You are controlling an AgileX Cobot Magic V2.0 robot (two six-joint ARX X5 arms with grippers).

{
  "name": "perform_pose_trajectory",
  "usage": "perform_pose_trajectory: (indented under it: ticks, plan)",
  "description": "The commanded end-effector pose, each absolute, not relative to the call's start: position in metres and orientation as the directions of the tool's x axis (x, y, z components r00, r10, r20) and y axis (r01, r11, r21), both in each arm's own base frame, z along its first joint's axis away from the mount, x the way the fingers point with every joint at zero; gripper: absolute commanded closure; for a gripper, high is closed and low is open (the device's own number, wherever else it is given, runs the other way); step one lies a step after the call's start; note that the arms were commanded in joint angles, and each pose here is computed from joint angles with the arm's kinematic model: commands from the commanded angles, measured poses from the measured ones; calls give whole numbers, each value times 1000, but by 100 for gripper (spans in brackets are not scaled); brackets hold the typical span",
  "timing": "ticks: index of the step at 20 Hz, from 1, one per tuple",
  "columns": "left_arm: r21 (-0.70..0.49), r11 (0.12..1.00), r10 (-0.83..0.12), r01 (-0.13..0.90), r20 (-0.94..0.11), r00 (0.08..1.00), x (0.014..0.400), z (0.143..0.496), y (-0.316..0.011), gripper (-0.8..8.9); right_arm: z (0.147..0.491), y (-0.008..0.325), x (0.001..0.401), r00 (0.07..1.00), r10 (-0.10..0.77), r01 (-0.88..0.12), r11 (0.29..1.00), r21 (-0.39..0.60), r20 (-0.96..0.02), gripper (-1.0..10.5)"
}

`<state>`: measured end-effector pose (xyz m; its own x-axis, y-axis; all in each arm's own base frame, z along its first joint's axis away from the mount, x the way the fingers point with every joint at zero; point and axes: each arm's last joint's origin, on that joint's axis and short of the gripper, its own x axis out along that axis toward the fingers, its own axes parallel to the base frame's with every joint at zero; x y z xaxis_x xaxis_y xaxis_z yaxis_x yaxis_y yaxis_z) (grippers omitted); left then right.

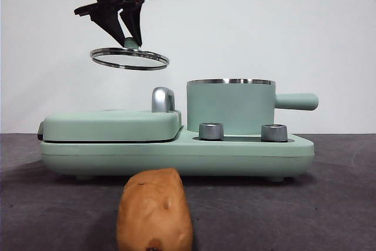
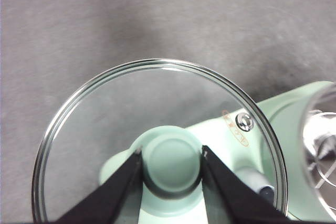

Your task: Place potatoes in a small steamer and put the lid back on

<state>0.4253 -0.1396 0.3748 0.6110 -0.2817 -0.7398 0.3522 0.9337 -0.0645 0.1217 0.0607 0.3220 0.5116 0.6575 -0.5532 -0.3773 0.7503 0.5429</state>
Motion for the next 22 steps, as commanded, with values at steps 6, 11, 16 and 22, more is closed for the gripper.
perform_pose_trajectory:
  ticks: [6, 11, 16, 22]
  plan:
    - [-67, 945, -281, 319, -666, 691, 426, 398, -123, 799, 293, 167, 150, 330, 614, -375, 782, 497, -717, 419]
    - [-69, 951, -269, 300, -665, 697, 428, 398, -115, 799, 272, 242, 158, 214, 476, -411, 836, 363, -853, 420]
    - [-80, 960, -254, 270, -659, 708, 431, 398, -106, 799, 244, 292, 159, 152, 315, -455, 864, 217, -937, 420]
    - [-84, 964, -245, 254, -657, 713, 433, 399, -100, 799, 206, 306, 161, 84, 199, -456, 879, 140, -977, 420]
